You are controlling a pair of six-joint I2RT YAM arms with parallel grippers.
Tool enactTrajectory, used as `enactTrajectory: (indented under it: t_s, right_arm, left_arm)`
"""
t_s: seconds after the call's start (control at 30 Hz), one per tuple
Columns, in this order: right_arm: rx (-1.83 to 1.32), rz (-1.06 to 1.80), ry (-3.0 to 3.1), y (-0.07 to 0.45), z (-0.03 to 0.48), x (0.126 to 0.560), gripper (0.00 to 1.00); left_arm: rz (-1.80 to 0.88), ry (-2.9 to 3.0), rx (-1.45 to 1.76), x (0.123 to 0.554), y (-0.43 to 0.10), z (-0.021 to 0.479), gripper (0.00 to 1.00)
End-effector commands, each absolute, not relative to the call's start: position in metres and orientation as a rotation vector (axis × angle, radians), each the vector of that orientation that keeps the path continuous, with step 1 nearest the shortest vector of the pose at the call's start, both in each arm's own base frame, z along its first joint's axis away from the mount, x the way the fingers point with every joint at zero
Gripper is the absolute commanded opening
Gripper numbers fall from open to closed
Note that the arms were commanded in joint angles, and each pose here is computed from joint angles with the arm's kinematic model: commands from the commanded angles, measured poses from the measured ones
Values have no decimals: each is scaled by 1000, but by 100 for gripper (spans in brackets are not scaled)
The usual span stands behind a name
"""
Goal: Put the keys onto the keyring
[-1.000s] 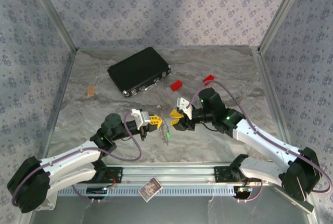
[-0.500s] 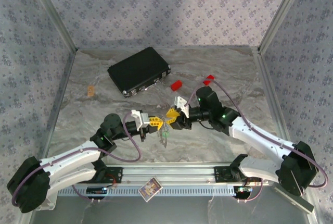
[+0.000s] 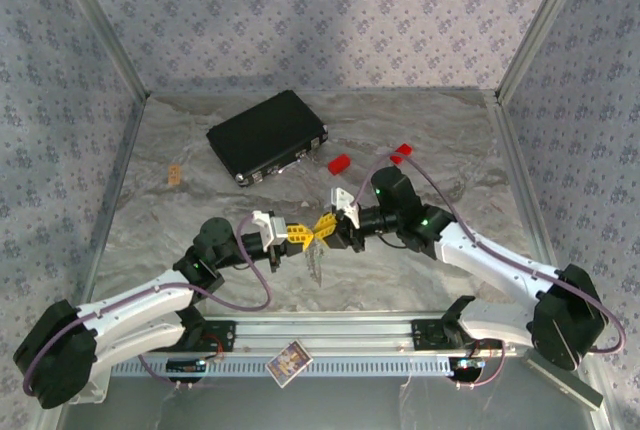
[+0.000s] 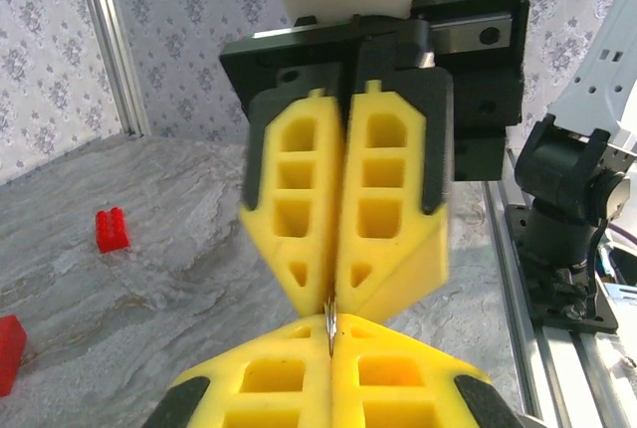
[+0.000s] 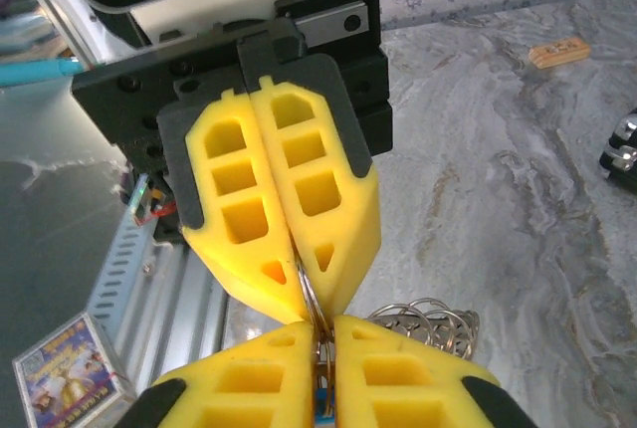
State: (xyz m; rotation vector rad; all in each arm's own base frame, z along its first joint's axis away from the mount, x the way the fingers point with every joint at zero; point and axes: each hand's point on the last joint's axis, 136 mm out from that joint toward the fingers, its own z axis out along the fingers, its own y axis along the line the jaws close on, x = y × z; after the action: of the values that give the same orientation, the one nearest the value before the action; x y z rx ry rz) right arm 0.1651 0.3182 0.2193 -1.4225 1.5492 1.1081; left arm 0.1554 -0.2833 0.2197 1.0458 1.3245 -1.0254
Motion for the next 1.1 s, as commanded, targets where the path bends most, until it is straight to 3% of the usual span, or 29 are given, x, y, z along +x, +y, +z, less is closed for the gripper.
enactTrajectory:
  t_s: [0.0,0.3,0.63,0.77,0.97,1.07]
  right_arm:
    - [-1455,1127,1514,325,225,162,0]
    - [-1529,1025,1621,314,216,164,0]
    - [-1681,895,1673,318,212,158,0]
    - [-1735,851,1682,322,209,156,0]
    - [-1778,799,1707,321,209,156,0]
    - [-1710,820,1749,315,210,160,4]
  left_arm:
    - [-1056,1212,1037,149,-286,247,0]
    - [-962,1397,1018,161,-276,220,20]
    - [-930,1497,1115,159,-281,203,21]
    - [-945,1489,1136,157,-285,204,19]
    - [-957,1495,1180,152,-286,206,2]
    - [-963,1492,1179,151,-286,206,0]
